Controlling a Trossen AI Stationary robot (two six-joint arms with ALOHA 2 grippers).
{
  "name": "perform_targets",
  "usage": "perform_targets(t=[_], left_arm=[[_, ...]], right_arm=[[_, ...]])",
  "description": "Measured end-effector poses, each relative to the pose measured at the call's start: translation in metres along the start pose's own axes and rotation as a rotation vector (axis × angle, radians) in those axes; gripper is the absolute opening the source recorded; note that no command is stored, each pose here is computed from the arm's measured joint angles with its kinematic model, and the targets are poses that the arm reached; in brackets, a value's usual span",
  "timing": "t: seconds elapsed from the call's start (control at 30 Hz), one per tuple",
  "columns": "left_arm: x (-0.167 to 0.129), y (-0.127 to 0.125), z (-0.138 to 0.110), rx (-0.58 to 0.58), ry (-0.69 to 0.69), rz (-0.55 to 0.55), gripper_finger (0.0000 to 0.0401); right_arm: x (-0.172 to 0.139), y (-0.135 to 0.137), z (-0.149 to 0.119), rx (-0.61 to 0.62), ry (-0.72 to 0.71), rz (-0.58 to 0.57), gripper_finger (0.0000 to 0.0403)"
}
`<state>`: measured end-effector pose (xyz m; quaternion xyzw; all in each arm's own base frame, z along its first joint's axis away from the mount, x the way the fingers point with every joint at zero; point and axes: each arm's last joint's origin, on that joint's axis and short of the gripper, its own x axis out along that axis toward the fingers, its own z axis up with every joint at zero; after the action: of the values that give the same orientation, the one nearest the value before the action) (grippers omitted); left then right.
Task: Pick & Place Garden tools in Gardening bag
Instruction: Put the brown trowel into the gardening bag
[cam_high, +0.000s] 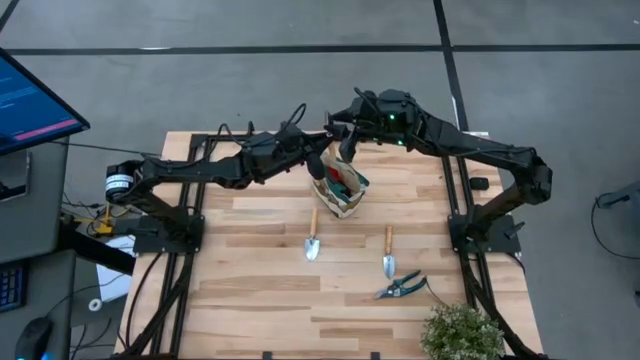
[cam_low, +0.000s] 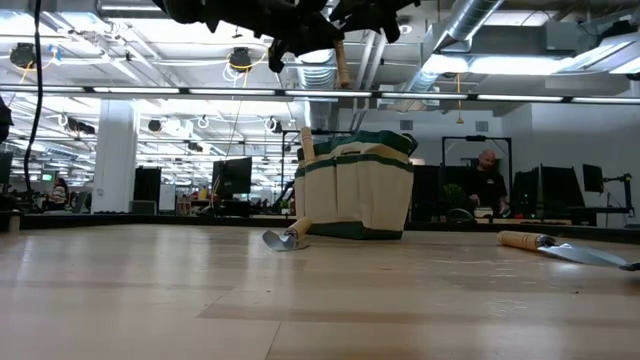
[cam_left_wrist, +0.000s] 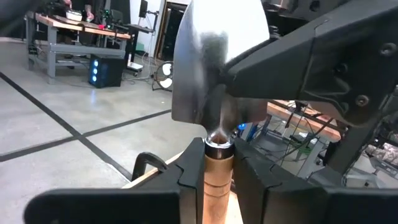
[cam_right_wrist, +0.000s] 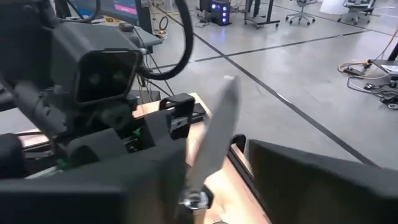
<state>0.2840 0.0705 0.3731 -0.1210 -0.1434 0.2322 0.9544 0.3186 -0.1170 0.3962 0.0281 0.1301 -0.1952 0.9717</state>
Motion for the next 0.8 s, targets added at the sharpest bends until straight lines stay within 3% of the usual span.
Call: perform_targets(t=[0.1, 0.17, 0.33, 0.47, 0.63, 0.8], left_arm=[[0.002, 0.000, -0.004, -0.003, 0.015, 0.004, 0.0052], [0.003, 0.000, -0.005, -0.003, 0.014, 0.000, 0.0050], [0.003, 0.000, -0.005, 0.000, 0.017, -0.017, 0.0056], [0.003, -0.001, -0.006, 0.002, 0.022, -0.025, 0.0124], [0.003, -0.002, -0.006, -0.010, 0.030, -0.034, 0.0201], [-0.010, -0.001, 0.003, -0.058, 0.083, -0.029, 0.0227]], right_arm=[[0.000, -0.002, -0.001, 0.003, 0.012, 0.019, 0.0049], [0.000, -0.002, -0.001, 0.003, 0.010, 0.037, 0.0015], [0.000, 0.000, 0.000, 0.006, 0.005, 0.044, 0.0003], [-0.007, -0.008, 0.007, 0.017, -0.043, 0.009, 0.0001], [-0.039, -0.029, 0.031, 0.006, -0.201, -0.075, 0.0001], [-0.065, -0.062, 0.030, -0.027, -0.315, -0.167, 0.0001]])
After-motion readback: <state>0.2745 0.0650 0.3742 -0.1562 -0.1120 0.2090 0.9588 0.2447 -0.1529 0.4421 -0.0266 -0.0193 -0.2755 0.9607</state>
